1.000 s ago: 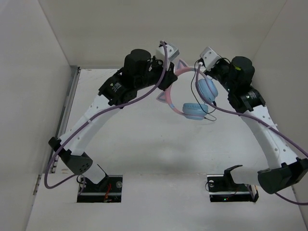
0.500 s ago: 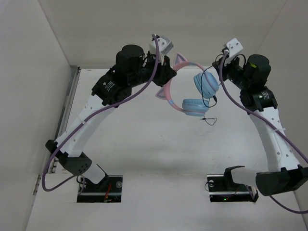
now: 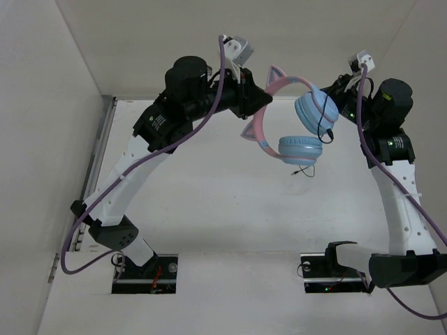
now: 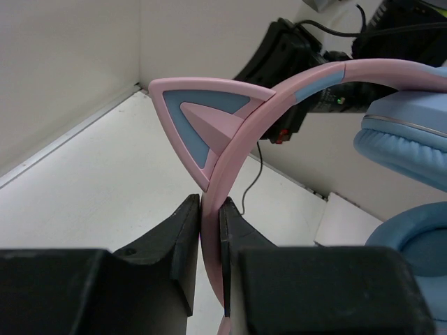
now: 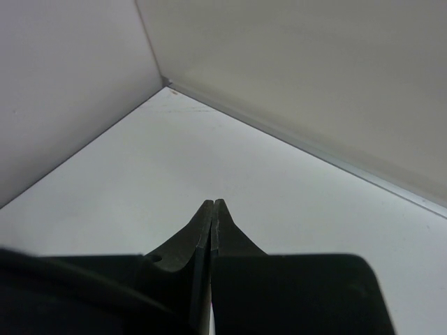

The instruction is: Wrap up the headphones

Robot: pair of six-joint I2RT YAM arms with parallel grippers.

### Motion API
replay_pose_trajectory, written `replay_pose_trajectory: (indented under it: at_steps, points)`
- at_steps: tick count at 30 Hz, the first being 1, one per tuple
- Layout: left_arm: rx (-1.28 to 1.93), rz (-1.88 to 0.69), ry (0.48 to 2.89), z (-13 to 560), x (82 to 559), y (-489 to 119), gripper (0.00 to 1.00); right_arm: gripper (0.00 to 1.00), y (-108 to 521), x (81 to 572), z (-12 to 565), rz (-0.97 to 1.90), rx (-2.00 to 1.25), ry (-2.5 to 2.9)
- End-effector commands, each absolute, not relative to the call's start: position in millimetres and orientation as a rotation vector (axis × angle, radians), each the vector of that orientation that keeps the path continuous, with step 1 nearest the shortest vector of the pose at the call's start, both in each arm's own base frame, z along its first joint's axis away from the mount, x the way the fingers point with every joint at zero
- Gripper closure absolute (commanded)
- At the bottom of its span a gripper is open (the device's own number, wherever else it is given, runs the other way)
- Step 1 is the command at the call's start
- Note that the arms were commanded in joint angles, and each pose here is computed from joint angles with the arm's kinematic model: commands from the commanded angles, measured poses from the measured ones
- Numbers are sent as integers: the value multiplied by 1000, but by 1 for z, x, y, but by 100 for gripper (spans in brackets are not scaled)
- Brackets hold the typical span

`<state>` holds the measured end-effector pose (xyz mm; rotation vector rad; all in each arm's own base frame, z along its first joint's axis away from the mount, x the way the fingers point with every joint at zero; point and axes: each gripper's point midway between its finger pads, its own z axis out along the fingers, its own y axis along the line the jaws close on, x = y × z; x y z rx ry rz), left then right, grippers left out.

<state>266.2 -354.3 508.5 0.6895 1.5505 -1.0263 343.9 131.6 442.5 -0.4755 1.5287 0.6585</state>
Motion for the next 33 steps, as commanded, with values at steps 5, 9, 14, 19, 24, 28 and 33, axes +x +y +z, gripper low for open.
replay_pose_trajectory:
  at_steps: [5,9,14,19,24,28,33]
  points:
    - [785,-1093,1486,510,235,-368,100,100,132,326,480,701,-474,1427]
    - [825,-1032,1509,491,236,-369,100,100,131,329,477,688,-467,1435]
    - [822,-991,1507,489,241,-367,100,100,131,331,474,684,-466,1442]
    - [838,-1016,1450,510,230,-369,100,100,133,337,460,693,-462,1478]
    - [891,-1056,1420,518,213,-378,100,100,133,342,457,679,-464,1493]
    - [890,-1090,1406,524,207,-381,100,100,134,347,447,687,-459,1521]
    - [881,-1132,1409,528,206,-386,100,100,144,345,445,708,-482,1525]
